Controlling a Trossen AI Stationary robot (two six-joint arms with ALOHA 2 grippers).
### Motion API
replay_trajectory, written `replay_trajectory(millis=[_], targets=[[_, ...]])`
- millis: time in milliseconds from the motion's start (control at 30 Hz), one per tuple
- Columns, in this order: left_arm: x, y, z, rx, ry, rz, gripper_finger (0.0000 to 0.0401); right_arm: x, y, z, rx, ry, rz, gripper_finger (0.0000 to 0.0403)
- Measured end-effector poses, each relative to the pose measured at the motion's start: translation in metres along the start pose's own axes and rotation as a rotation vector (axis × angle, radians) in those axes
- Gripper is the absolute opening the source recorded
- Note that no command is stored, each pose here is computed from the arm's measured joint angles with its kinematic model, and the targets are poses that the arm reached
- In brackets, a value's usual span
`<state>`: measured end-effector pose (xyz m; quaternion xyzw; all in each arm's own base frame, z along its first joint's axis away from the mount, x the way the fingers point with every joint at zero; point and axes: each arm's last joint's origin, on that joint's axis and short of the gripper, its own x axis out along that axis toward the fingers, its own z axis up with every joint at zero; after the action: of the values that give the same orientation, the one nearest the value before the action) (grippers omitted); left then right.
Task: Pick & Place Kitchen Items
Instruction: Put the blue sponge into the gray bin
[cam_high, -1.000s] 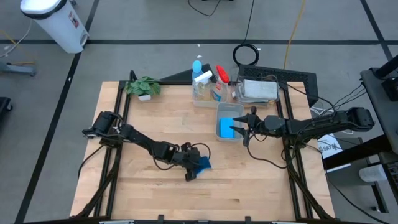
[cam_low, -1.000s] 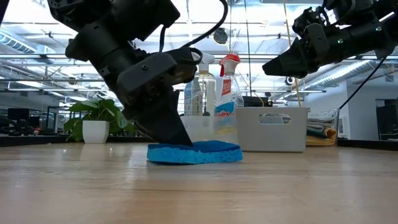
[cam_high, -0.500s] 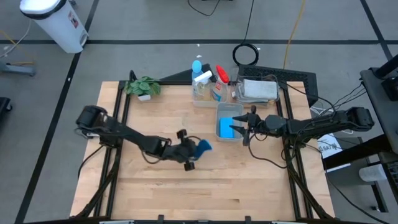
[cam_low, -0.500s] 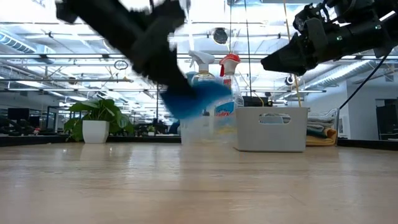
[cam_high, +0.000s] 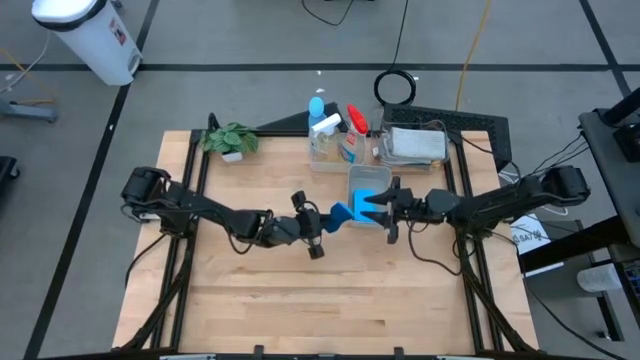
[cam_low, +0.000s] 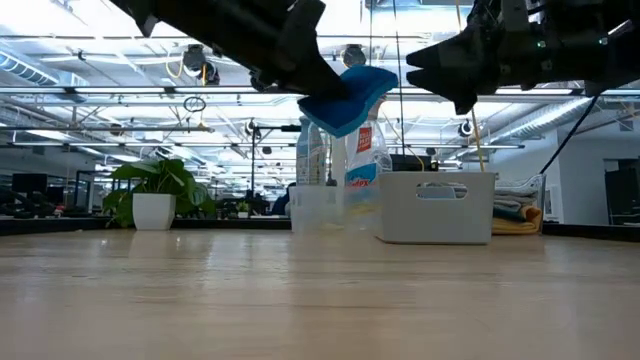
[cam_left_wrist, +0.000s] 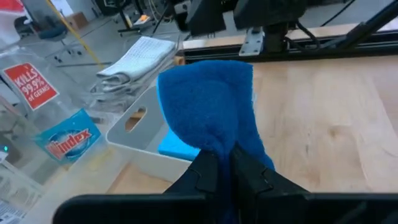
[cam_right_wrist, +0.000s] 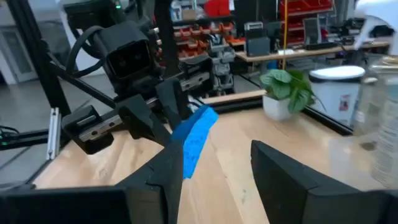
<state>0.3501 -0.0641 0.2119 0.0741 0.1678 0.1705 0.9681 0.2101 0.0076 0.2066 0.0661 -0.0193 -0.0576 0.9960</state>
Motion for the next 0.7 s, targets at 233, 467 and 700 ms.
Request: replay_trajectory(millis=[233, 467, 700], targets=[[0.001, 0.001, 0.000, 0.012, -0.001, 0.004, 0.0015, 0.014, 0.004, -0.011, 0.035, -0.016, 0.060, 0.0192], [0.001, 0.001, 0.002, 0.017, -0.019, 0.019, 0.0015, 0.035, 0.007, -0.014, 0.045, 0.015, 0.051, 0.0285], [0.002, 0.003, 0.002, 0.023, -0.014, 0.027, 0.0015, 0.056, 0.011, -0.014, 0.100, 0.024, 0.048, 0.0284]])
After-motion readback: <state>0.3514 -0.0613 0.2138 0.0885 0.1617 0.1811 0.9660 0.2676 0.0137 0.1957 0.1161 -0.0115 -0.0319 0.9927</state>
